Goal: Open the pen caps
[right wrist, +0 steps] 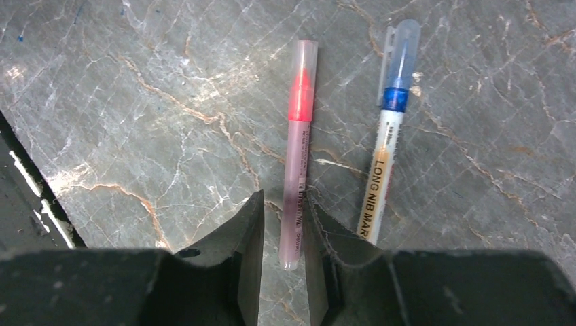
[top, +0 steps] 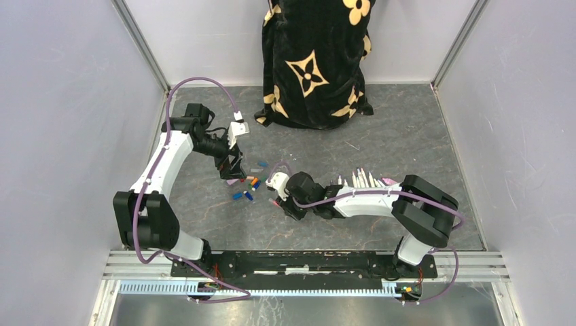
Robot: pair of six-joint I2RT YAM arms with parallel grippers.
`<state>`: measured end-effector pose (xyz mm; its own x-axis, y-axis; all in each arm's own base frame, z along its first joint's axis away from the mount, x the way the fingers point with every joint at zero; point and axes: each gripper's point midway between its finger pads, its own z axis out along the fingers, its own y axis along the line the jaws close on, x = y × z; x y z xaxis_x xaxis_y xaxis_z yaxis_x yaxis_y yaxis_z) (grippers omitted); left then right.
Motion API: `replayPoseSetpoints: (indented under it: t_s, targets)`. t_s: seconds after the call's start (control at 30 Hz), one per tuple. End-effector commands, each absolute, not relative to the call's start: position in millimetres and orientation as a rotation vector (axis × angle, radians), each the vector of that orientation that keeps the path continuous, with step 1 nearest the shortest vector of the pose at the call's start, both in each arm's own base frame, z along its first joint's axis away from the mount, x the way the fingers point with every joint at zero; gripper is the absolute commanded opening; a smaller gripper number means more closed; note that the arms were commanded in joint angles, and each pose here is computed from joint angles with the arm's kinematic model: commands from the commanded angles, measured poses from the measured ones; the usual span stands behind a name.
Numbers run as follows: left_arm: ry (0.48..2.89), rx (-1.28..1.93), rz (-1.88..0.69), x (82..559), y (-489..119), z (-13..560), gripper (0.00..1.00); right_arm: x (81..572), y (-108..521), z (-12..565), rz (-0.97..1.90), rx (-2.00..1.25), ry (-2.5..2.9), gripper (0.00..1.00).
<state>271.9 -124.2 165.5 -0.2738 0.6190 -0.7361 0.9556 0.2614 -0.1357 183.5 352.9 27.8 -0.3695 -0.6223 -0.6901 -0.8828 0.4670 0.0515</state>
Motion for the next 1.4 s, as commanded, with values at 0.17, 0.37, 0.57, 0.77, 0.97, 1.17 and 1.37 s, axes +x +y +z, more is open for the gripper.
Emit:
replayPoseSetpoints:
  t_s: [0.17, 0.37, 0.57, 0.77, 0.97, 1.17, 1.37]
  targets:
    - [1.896, 1.468, -0.820, 269, -131, 177, 1.00, 170, 354, 12, 0.521, -1.323, 2.112, 0.25]
    - [1.879, 1.468, -0.816, 274, -133, 183, 1.00, 163, 345, -4, 0.516, -1.327, 2.148, 0.14]
    - [1.823, 1.519, -0.838, 267, -135, 184, 1.00, 169, 349, 21, 0.532, -1.293, 2.110, 0.00]
    - [1.736, 1.699, -0.774, 255, -146, 177, 1.00, 170, 360, 81, 0.941, -1.216, 2.063, 0.00]
    - [1.646, 1.924, -0.753, 224, -173, 159, 1.00, 158, 359, 118, 1.225, -1.260, 2.020, 0.00]
    - [1.596, 1.997, -0.718, 216, -191, 152, 0.96, 158, 358, 132, 1.313, -1.277, 2.000, 0.00]
    - [1.608, 2.028, -0.750, 207, -195, 140, 0.89, 162, 359, 141, 1.348, -1.250, 1.982, 0.00]
